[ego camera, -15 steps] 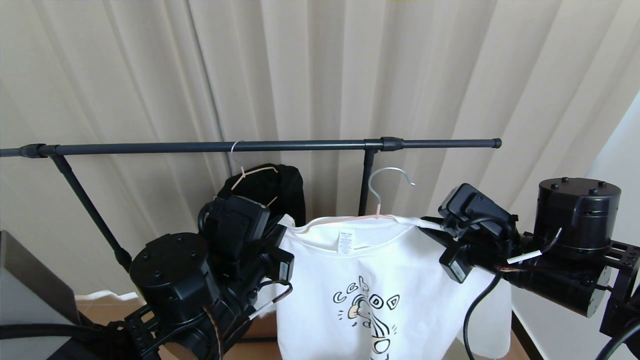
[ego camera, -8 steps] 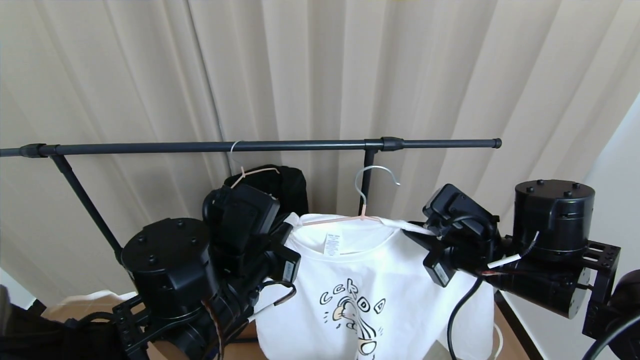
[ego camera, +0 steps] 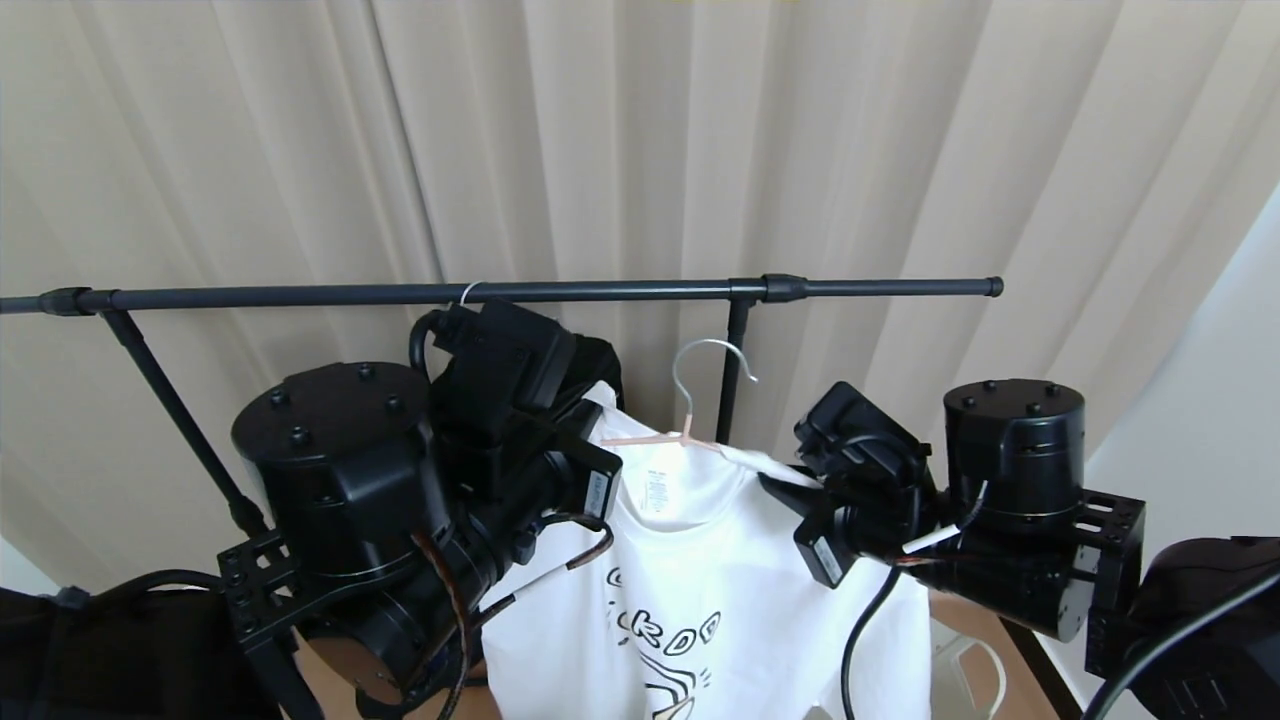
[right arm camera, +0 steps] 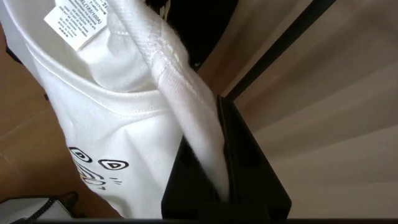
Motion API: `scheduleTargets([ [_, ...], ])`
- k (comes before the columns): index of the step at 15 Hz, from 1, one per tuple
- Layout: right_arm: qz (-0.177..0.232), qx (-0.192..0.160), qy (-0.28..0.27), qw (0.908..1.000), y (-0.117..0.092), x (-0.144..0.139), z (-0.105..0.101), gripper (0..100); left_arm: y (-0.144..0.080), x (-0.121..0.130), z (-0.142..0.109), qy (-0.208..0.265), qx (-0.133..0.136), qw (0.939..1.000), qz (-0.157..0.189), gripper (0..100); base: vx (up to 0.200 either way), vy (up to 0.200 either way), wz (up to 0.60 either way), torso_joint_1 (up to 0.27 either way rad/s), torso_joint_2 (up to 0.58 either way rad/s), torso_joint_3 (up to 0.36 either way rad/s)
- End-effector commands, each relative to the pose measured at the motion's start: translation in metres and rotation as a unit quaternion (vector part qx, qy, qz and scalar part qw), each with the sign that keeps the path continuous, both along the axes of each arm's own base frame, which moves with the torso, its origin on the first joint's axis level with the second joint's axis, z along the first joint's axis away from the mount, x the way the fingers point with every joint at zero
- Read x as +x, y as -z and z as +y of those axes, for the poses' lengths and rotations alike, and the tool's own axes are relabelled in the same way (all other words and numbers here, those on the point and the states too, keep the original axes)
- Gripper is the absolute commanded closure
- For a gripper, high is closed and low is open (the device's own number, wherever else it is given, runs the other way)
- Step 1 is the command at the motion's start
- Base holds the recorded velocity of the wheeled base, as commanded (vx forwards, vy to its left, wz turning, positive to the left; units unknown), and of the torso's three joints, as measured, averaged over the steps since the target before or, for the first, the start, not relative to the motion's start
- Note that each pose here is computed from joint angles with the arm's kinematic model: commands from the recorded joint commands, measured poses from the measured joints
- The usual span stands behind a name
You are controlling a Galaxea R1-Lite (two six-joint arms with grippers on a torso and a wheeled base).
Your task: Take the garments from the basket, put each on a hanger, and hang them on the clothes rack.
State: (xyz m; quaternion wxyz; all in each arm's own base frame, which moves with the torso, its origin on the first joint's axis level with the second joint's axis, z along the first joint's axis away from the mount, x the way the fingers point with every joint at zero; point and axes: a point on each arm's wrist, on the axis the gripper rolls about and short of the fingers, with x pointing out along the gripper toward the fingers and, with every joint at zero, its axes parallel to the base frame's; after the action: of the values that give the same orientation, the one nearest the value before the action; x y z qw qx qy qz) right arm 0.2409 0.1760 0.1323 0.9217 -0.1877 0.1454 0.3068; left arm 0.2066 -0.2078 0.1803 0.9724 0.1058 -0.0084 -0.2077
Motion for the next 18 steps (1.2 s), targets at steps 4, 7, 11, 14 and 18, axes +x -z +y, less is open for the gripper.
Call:
scheduleTargets([
  [4,0.039,0.002,-0.005,0.9992,0.023,0.009,0.020,100,-0.004,0.001,-0.002,0.001,-0.007,1.0000,-0.005,100,0.000,0.000,0.00,0.000,0.00,0.000],
  [7,0.052,0.020,0.000,0.9985,0.025,0.010,0.027,100,-0.006,0.001,-0.003,0.002,-0.010,0.9999,-0.006,100,0.000,0.000,0.00,0.000,0.00,0.000],
  [11,0.064,0.047,0.007,0.9968,0.023,0.011,0.028,100,-0.007,0.000,-0.008,0.009,-0.015,0.9998,-0.007,100,0.000,0.000,0.00,0.000,0.00,0.000],
  [14,0.029,0.085,0.004,0.9960,0.014,0.013,0.028,100,-0.004,-0.001,-0.013,0.015,-0.021,0.9997,0.003,100,0.000,0.000,0.00,0.000,0.00,0.000],
  [18,0.031,0.111,-0.009,0.9933,0.005,0.012,0.025,100,-0.005,0.000,-0.013,0.010,-0.026,0.9995,0.015,100,0.000,0.000,0.00,0.000,0.00,0.000],
])
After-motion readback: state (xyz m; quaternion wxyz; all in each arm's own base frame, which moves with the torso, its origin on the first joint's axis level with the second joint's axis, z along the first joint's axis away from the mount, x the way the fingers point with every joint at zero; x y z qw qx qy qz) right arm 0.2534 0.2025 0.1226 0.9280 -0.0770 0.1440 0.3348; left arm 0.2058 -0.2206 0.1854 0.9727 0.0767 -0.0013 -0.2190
